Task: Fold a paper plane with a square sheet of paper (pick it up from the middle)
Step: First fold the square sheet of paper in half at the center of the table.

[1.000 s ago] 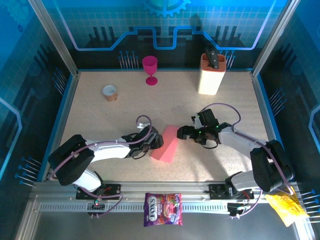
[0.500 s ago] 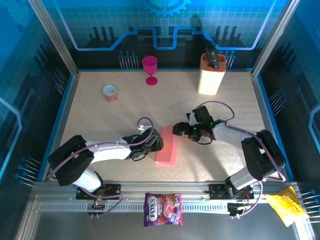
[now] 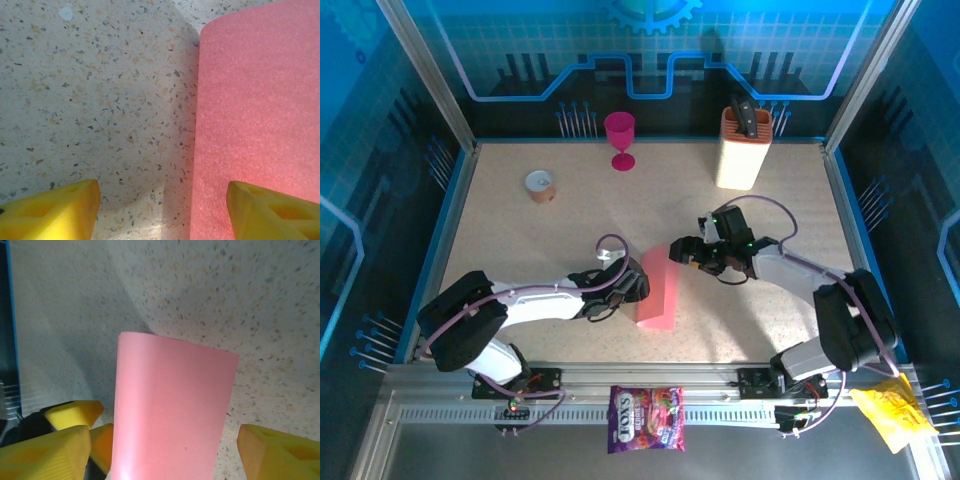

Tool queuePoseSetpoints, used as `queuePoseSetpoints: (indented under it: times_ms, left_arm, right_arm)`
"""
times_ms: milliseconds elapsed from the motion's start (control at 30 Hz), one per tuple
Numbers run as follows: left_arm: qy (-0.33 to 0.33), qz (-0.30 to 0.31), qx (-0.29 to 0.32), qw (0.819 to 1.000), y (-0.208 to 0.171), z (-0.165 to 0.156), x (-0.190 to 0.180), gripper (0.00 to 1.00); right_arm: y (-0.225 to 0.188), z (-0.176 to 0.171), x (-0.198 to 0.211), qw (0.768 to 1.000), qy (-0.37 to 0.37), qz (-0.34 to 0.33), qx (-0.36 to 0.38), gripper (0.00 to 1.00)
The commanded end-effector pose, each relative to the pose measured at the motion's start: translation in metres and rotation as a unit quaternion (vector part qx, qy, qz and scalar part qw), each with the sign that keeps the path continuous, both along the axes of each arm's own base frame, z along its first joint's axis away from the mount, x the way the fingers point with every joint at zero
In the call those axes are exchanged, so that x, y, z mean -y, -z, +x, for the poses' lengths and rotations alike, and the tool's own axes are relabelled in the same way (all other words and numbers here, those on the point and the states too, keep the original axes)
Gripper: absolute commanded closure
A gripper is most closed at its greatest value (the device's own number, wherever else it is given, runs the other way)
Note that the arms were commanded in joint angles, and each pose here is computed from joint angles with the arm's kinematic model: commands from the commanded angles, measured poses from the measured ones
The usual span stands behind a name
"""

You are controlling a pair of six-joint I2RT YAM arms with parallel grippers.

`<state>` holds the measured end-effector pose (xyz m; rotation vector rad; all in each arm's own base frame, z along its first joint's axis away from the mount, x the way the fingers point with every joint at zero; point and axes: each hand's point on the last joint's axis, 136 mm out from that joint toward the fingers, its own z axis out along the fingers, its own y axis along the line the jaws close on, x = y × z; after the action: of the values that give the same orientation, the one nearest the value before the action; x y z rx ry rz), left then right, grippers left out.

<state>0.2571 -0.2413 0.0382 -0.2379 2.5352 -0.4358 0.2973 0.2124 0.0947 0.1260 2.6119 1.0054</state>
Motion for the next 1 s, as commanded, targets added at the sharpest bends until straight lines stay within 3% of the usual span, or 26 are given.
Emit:
queuePoseSetpoints:
  times_ms: [0, 367, 700, 967]
  left_arm:
    - [-0.014, 0.012, -0.001, 1.000, 0.000, 0.000, -0.002, 0.31]
    - [-0.020, 0.037, -0.002, 0.999, -0.002, 0.003, 0.000, 0.30]
    - [0.002, 0.091, 0.019, 0.996, -0.009, 0.000, 0.009, 0.29]
    - [0.032, 0.134, 0.034, 0.990, -0.011, -0.003, 0.021, 0.29]
  right_arm:
    - [-0.011, -0.001, 0.009, 1.000, 0.010, 0.000, 0.012, 0.21]
    - [0.011, -0.014, -0.011, 1.000, -0.021, 0.008, -0.017, 0.24]
    - [0.015, -0.016, 0.011, 1.000, 0.019, -0.021, -0.013, 0.26]
    - [0.009, -0.016, 0.036, 0.998, 0.064, -0.018, -0.008, 0.33]
